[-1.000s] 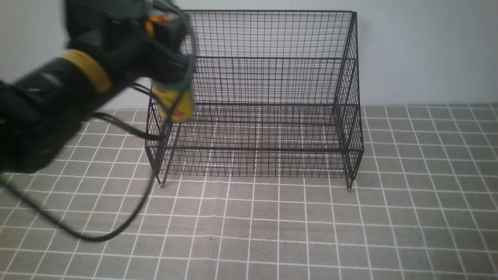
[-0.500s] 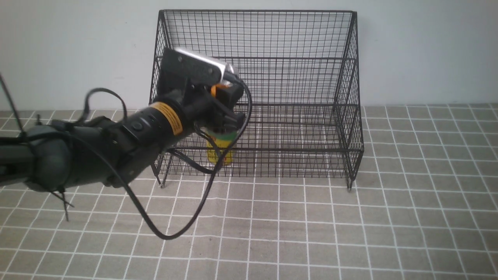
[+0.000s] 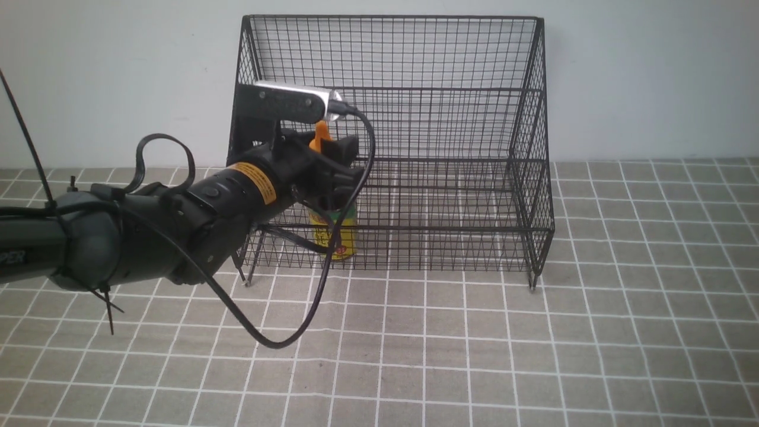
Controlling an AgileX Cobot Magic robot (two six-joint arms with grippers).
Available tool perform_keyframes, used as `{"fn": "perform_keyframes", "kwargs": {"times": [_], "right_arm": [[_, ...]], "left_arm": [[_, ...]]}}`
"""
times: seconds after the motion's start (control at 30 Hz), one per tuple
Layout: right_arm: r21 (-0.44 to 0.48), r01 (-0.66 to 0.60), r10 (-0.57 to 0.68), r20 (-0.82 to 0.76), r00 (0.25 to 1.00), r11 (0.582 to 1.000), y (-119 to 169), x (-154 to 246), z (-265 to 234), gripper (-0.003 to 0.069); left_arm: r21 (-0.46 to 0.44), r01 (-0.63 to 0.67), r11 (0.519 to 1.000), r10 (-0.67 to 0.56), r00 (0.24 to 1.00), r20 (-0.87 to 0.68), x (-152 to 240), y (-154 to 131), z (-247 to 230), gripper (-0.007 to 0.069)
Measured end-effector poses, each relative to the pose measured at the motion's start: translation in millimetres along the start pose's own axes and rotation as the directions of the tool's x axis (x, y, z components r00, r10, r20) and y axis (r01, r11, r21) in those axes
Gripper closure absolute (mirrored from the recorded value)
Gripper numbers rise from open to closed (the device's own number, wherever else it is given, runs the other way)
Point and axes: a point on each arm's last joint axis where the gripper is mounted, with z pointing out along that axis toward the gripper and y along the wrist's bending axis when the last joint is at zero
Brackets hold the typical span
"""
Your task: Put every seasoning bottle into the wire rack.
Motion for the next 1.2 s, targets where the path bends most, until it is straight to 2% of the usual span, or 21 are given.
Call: {"fn": "perform_keyframes", "kwargs": {"times": [0.13, 0.27, 0.37, 0.5, 0.57, 0.67, 0.87, 1.0, 1.2], "right_arm": [[0.0, 0.0, 0.0, 0.0, 1.0, 1.0, 0, 0, 0, 0.0673], [0.0, 0.003, -0.003, 0.0, 1.0, 1.0, 0, 0, 0, 0.0673], [0.0, 0.004, -0.004, 0.0, 1.0, 1.0, 0, 0, 0, 0.0673], [0.0, 0.007, -0.007, 0.0, 1.0, 1.0, 0, 0, 0, 0.0673], [0.0, 0.007, -0.007, 0.0, 1.0, 1.0, 0, 0, 0, 0.0673], [0.0, 0.007, -0.007, 0.0, 1.0, 1.0, 0, 0, 0, 0.0673], [0.0, 0.008, -0.008, 0.0, 1.0, 1.0, 0, 0, 0, 0.0673], [0.0, 0.008, -0.008, 0.0, 1.0, 1.0, 0, 0, 0, 0.0673], [0.0, 0.008, -0.008, 0.0, 1.0, 1.0, 0, 0, 0, 0.0673]], "left_arm": [[-0.023, -0.014, 1.0, 0.014, 1.0, -0.011, -17, -2, -14, 0.0169], [-0.037, -0.036, 0.999, 0.035, 0.999, -0.005, -37, -6, -32, 0.0185], [-0.08, -0.063, 0.995, 0.058, 0.997, -0.054, -54, -8, -56, 0.0246], [-0.173, -0.08, 0.982, 0.051, 0.985, -0.164, -74, -8, -101, 0.0377], [-0.224, -0.089, 0.971, 0.046, 0.981, -0.187, -90, -11, -140, 0.0503], [-0.263, -0.084, 0.961, 0.035, 0.982, -0.185, -103, -14, -178, 0.0602], [-0.317, -0.051, 0.947, 0.019, 0.995, -0.102, -120, -22, -265, 0.0632], [-0.336, -0.029, 0.941, 0.009, 0.998, -0.06, -121, -25, -304, 0.0632], [-0.319, 0.037, 0.947, -0.012, 0.997, 0.079, -120, -31, -357, 0.0632]]}}
